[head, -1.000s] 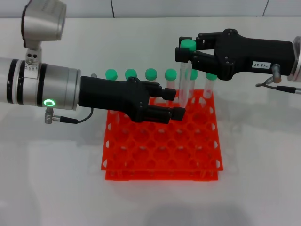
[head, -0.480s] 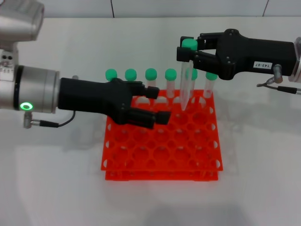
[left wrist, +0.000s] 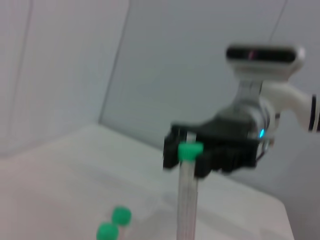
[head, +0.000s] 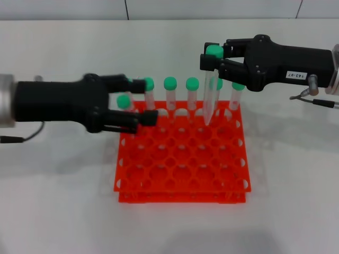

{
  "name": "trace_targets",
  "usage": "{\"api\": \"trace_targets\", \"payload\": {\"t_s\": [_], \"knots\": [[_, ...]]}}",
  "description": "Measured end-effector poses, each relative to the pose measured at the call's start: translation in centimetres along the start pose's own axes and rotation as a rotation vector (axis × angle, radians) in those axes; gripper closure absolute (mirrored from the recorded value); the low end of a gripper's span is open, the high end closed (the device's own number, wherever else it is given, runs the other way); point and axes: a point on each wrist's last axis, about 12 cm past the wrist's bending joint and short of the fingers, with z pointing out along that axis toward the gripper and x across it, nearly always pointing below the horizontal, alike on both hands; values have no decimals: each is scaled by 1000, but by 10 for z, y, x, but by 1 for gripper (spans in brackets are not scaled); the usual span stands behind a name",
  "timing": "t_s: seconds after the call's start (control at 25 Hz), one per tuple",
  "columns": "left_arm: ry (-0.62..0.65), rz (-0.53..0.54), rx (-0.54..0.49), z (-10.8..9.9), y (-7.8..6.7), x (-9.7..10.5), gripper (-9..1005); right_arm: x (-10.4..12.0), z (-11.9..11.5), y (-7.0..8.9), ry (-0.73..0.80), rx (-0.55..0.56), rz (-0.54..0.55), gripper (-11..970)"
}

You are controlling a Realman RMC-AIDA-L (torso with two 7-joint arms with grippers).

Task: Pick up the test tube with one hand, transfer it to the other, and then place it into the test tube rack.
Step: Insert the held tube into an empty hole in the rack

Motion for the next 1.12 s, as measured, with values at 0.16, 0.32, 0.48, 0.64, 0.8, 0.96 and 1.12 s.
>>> {"api": "trace_targets", "payload": {"t_s": [0.16, 0.32, 0.48, 0.64, 0.8, 0.96, 1.12], "knots": [[-57, -5, -55, -21, -3, 0, 106, 0, 0, 0, 0, 1, 1, 695], [-73, -55, -127, -42, -3, 5, 106, 1, 0, 0, -4, 4, 4, 695], [-23, -117, -173, -62, -3, 13, 106, 0, 0, -1, -9, 6, 5, 695], [68, -184, -214, -75, -4, 18, 107, 2, 0, -1, -8, 16, 9, 695], [166, -240, -262, -86, -7, 21, 107, 5, -3, -1, -8, 28, 17, 694], [231, -298, -316, -96, -9, 34, 107, 8, 0, -1, -3, 37, 16, 694], [271, -322, -345, -97, -7, 44, 107, 8, 7, -1, -10, 43, 5, 694]]}}
